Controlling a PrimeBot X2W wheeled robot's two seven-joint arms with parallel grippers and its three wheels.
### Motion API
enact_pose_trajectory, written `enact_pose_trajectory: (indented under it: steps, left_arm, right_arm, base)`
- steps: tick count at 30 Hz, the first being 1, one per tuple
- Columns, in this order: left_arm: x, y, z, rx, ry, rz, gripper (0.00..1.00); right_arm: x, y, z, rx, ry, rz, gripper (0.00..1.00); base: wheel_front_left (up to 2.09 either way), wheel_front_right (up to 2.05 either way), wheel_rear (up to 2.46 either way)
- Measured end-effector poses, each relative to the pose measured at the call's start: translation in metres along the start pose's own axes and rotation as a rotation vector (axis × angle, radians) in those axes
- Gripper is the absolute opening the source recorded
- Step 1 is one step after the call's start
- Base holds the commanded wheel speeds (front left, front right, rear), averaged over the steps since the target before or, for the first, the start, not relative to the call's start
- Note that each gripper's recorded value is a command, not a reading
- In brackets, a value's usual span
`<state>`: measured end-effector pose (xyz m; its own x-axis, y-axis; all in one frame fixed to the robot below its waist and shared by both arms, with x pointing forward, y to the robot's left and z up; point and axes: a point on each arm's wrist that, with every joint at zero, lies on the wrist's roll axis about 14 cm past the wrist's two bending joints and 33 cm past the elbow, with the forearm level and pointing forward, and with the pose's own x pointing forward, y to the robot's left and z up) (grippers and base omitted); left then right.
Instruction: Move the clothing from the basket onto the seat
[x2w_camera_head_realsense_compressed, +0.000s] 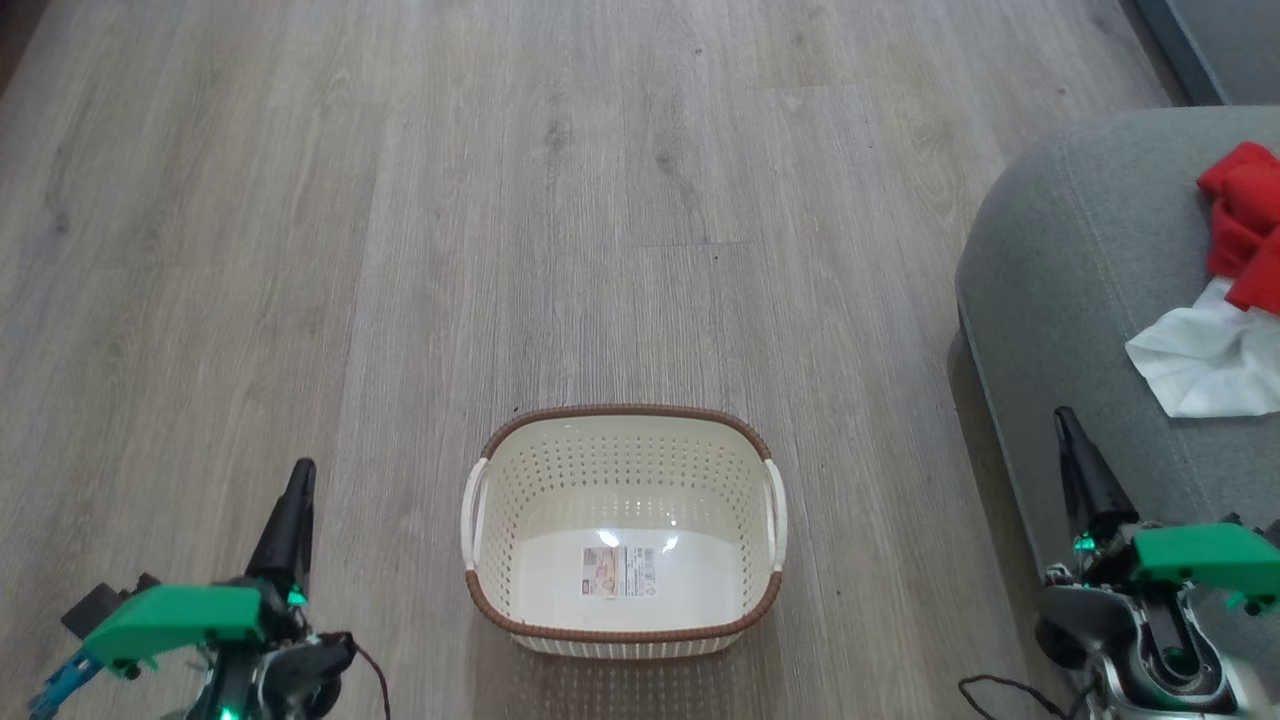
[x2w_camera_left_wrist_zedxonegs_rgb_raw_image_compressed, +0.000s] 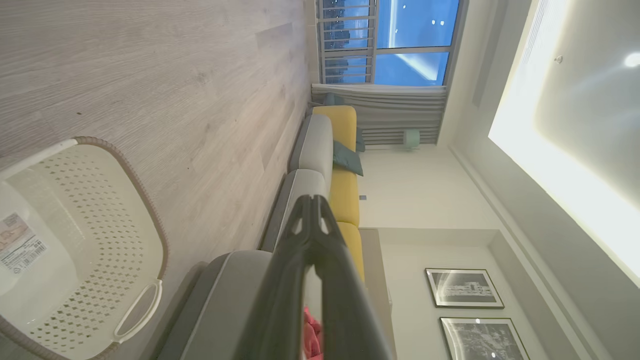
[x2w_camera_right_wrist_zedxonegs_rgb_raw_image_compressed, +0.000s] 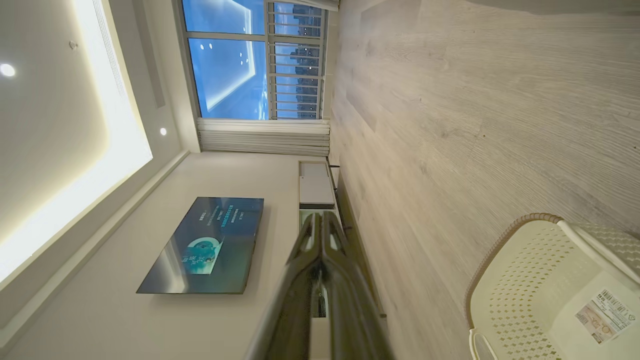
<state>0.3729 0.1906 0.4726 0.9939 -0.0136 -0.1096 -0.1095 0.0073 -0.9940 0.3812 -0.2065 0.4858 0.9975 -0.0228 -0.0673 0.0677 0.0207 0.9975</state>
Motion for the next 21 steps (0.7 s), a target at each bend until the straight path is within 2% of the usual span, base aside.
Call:
enact_pose_trajectory:
  steps: [21]
  left_arm:
    - [0.0011,-0.0031,-0.0002,-0.017,0.0,-0.011,0.0]
  right_arm:
    - [0.0001,0.0013,0.0001,0.024,-0.003,0.005,0.0]
  base:
    - [0.0,0.0,0.0]
